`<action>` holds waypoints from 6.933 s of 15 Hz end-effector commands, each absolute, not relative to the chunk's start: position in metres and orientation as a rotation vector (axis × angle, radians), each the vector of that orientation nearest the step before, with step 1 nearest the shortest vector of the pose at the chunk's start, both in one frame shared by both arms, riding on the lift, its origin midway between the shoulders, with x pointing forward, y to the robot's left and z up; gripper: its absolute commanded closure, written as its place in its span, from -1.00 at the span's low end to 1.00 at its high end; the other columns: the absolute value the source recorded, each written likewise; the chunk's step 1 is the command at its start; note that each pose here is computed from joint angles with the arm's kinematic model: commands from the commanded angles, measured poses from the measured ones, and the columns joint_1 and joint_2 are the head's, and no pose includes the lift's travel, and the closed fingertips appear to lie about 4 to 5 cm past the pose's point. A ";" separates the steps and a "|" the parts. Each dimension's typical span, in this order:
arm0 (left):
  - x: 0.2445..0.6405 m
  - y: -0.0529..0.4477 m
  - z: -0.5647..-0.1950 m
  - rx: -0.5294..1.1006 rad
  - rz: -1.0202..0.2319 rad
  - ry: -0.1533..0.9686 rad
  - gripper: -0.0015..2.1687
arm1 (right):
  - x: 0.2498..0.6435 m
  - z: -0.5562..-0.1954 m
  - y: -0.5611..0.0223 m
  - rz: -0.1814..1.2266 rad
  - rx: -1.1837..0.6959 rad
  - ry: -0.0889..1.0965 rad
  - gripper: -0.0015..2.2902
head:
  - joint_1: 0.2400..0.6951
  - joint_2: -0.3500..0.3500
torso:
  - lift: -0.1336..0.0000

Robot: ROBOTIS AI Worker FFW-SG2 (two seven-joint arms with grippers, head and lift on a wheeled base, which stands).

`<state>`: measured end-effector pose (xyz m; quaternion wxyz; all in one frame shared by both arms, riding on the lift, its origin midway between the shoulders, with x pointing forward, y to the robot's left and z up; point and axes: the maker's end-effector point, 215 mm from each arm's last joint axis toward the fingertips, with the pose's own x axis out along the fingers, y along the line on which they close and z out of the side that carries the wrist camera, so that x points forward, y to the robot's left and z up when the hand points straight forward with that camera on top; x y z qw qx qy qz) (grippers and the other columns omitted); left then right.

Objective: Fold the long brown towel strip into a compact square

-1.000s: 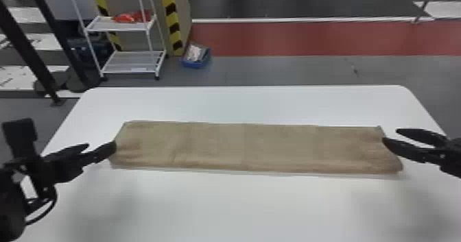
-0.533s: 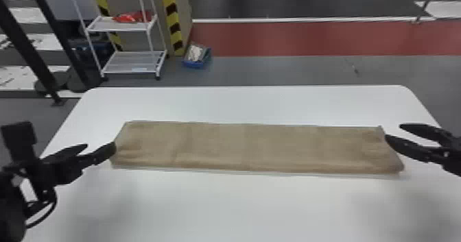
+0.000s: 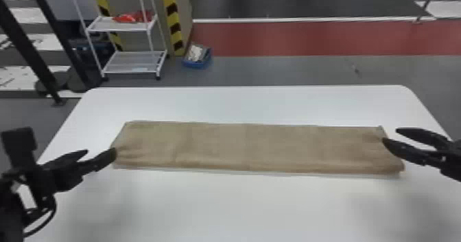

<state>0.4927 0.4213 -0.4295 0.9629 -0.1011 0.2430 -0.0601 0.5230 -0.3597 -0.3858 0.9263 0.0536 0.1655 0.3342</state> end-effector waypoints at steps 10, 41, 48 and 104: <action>0.472 0.386 -0.447 -0.341 -0.095 0.494 -0.93 | 0.498 -0.394 -0.152 0.827 0.148 0.310 0.15 | 1.00 0.58 | -0.85; 0.496 0.379 -0.438 -0.170 -0.059 0.489 0.93 | 0.516 -0.446 -0.075 0.808 -0.146 0.300 0.24 | 1.00 0.90 | -0.85; 0.496 0.343 -0.410 -0.236 -0.128 0.471 0.93 | 0.524 -0.463 -0.079 0.763 -0.184 0.327 0.24 | 1.00 0.86 | -0.85; 0.491 0.033 -0.396 -0.079 -0.595 0.348 0.80 | 0.504 -0.393 -0.392 0.013 0.083 0.120 -0.87 | 1.00 -0.97 | -0.85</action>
